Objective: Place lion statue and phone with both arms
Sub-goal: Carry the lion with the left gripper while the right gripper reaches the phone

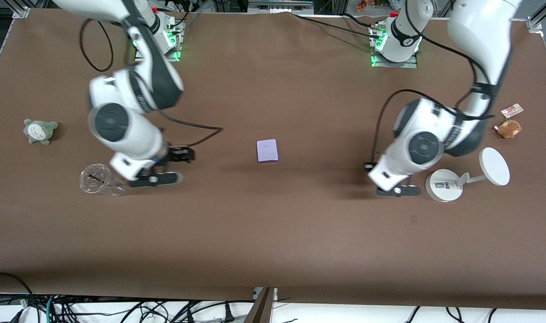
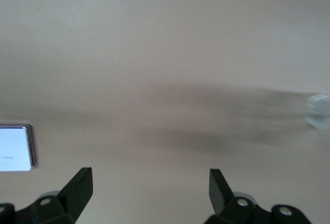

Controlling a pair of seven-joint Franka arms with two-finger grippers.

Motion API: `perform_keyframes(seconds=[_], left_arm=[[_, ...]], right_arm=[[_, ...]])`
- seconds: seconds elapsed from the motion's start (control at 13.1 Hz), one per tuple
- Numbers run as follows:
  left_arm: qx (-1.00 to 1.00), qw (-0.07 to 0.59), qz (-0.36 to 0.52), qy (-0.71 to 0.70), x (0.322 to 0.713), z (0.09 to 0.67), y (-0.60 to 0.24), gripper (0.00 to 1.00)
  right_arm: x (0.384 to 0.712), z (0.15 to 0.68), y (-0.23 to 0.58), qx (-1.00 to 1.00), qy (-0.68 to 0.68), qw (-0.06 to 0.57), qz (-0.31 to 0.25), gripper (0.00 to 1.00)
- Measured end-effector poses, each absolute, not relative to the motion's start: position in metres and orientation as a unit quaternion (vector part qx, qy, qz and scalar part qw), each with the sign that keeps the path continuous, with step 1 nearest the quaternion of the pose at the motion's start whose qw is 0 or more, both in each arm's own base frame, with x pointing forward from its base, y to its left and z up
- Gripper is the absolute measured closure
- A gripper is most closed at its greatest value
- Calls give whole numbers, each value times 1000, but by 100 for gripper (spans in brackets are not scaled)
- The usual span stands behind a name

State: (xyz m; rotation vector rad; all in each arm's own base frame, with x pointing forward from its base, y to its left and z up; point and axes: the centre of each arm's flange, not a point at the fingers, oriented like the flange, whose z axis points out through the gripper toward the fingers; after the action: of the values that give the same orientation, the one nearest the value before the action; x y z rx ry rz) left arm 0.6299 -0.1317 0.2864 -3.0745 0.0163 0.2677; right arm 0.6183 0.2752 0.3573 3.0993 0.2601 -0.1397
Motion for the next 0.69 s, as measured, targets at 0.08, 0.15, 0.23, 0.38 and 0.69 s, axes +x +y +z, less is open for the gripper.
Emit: perform_keyframes(seconds=[0.08, 0.15, 0.23, 0.38, 0.69], left_arm=[[-995, 24, 91, 17, 634, 283, -103, 66], [-995, 21, 95, 22, 636, 279, -80, 66], [-994, 25, 101, 28, 635, 273, -67, 66], [-992, 47, 109, 46, 628, 258, -62, 66], [-993, 41, 101, 49, 618, 224, -54, 66]], right_arm=[[612, 339, 299, 994, 97, 12, -44, 0], [605, 321, 322, 993, 108, 6, -45, 0], [598, 303, 342, 992, 114, -1, -46, 0], [584, 273, 375, 993, 112, -10, -42, 0], [539, 219, 444, 994, 100, -7, -38, 0]])
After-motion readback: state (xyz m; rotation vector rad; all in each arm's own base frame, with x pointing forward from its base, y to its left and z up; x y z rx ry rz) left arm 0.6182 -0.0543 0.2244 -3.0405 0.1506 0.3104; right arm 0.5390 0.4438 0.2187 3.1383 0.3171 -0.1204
